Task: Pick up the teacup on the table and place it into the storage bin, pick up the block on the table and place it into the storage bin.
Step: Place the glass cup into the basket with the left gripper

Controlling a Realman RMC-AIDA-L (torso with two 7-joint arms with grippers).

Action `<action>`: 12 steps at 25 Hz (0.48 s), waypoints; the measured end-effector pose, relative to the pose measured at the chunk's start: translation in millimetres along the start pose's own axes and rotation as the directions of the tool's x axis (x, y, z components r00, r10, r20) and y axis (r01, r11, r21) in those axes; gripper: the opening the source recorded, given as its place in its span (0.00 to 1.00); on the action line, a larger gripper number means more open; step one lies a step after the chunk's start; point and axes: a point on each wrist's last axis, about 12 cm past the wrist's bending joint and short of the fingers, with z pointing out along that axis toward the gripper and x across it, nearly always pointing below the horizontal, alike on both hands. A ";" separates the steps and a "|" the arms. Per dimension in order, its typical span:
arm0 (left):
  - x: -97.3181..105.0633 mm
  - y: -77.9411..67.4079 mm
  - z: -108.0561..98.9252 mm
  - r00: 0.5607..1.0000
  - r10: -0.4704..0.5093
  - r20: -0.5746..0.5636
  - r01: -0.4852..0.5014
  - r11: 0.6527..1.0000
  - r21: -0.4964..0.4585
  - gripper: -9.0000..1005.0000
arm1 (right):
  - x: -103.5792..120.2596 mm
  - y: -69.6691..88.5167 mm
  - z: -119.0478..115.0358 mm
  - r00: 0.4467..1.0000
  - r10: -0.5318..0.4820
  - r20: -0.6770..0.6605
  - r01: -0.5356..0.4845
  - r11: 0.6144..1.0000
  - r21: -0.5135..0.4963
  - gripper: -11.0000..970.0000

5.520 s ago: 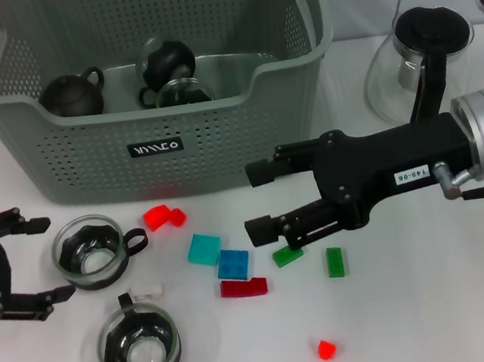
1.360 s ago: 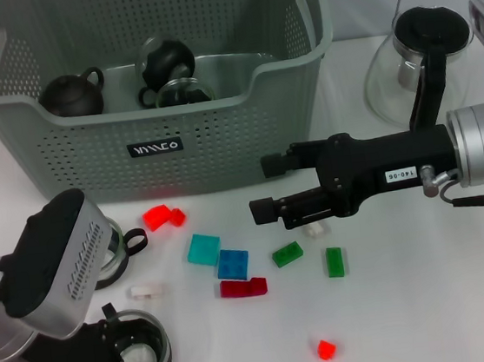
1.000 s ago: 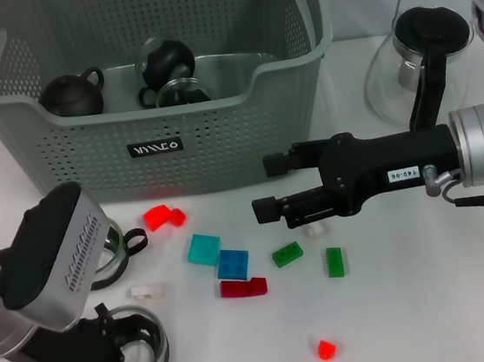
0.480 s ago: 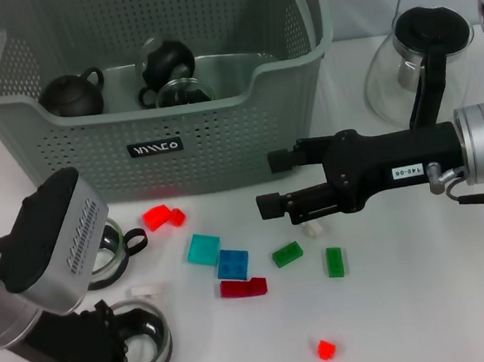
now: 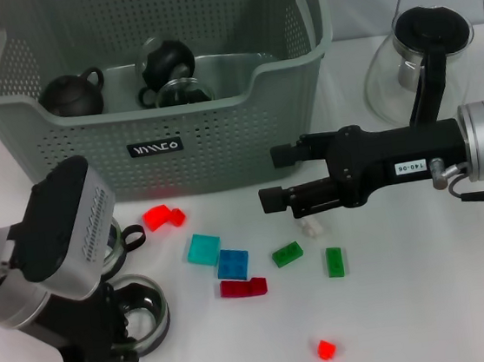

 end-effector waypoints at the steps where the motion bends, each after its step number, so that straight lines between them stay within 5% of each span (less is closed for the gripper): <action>1: -0.7 0.7 0.4 1.000 0.001 -0.005 -0.001 1.000 -0.003 0.14 | 0.0 0.0 -0.1 1.000 0.002 0.000 -0.002 1.000 0.000 0.96; 9: -1.6 3.8 0.9 0.999 -0.004 -0.035 0.004 1.000 -0.003 0.20 | -1.4 -0.1 0.0 1.000 0.006 0.003 -0.006 1.000 -0.002 0.96; 12: -2.1 4.3 0.6 0.999 -0.009 -0.040 0.009 1.000 -0.004 0.32 | -2.1 -0.3 0.2 1.000 0.004 0.004 -0.004 1.000 -0.001 0.96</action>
